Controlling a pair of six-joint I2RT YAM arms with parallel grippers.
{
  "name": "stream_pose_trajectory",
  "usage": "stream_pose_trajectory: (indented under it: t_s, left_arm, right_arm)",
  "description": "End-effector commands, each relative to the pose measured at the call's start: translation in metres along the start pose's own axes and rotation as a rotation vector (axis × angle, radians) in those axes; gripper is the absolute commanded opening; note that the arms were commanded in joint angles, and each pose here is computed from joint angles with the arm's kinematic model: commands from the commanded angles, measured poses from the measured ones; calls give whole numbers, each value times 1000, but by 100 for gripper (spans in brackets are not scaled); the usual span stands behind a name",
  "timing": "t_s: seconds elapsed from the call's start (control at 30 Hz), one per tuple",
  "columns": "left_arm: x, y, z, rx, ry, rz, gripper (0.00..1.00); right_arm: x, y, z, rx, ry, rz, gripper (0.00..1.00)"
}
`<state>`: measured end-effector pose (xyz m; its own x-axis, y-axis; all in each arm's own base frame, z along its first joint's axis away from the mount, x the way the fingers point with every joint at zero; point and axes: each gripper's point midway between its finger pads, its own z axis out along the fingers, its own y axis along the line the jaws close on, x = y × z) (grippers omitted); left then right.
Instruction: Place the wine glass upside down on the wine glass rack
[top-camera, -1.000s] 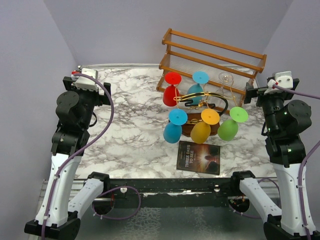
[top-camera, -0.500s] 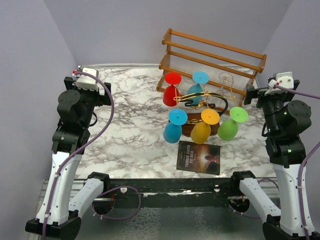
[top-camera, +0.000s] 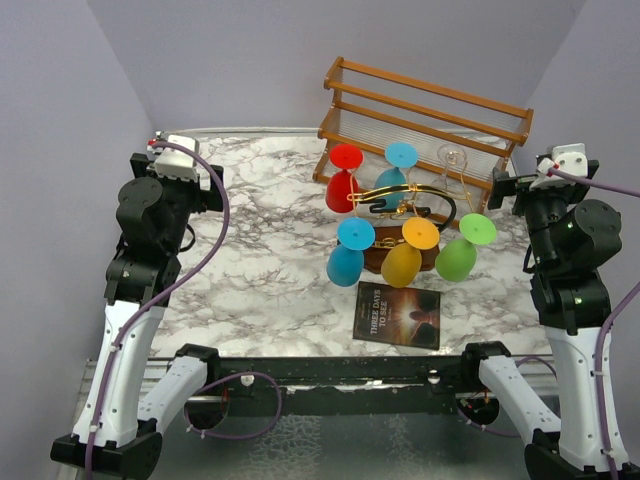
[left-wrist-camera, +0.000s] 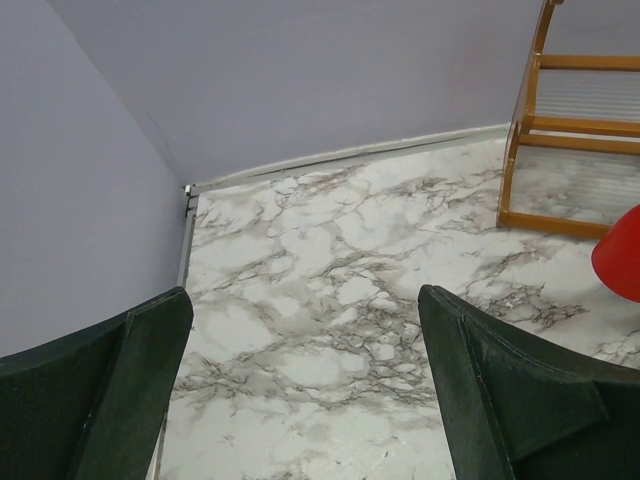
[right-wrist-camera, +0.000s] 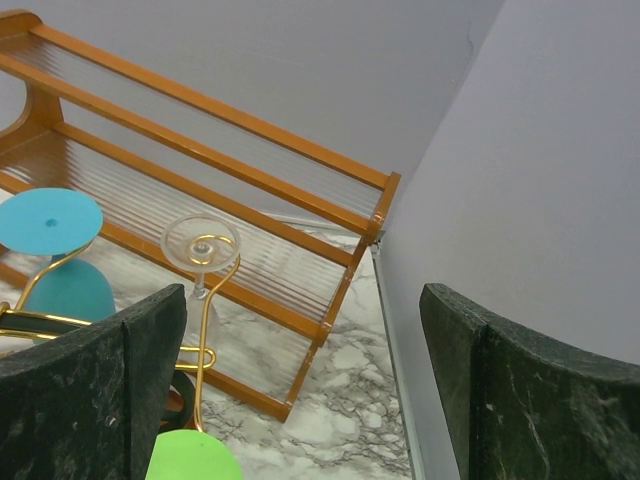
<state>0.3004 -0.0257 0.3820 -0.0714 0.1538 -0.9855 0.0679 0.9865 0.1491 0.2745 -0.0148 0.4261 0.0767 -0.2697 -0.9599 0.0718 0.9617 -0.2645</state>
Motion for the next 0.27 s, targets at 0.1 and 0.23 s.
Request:
stream_pose_trajectory:
  t_s: [0.1,0.23]
  left_arm:
    - [-21,2,-5,5,-50,-8,99]
    - [-23,1,-5,15,-50,-7,99]
  right_arm:
    - [8,-1,1,10,27,16,100]
    - [8,-1,2,11,29,15,100]
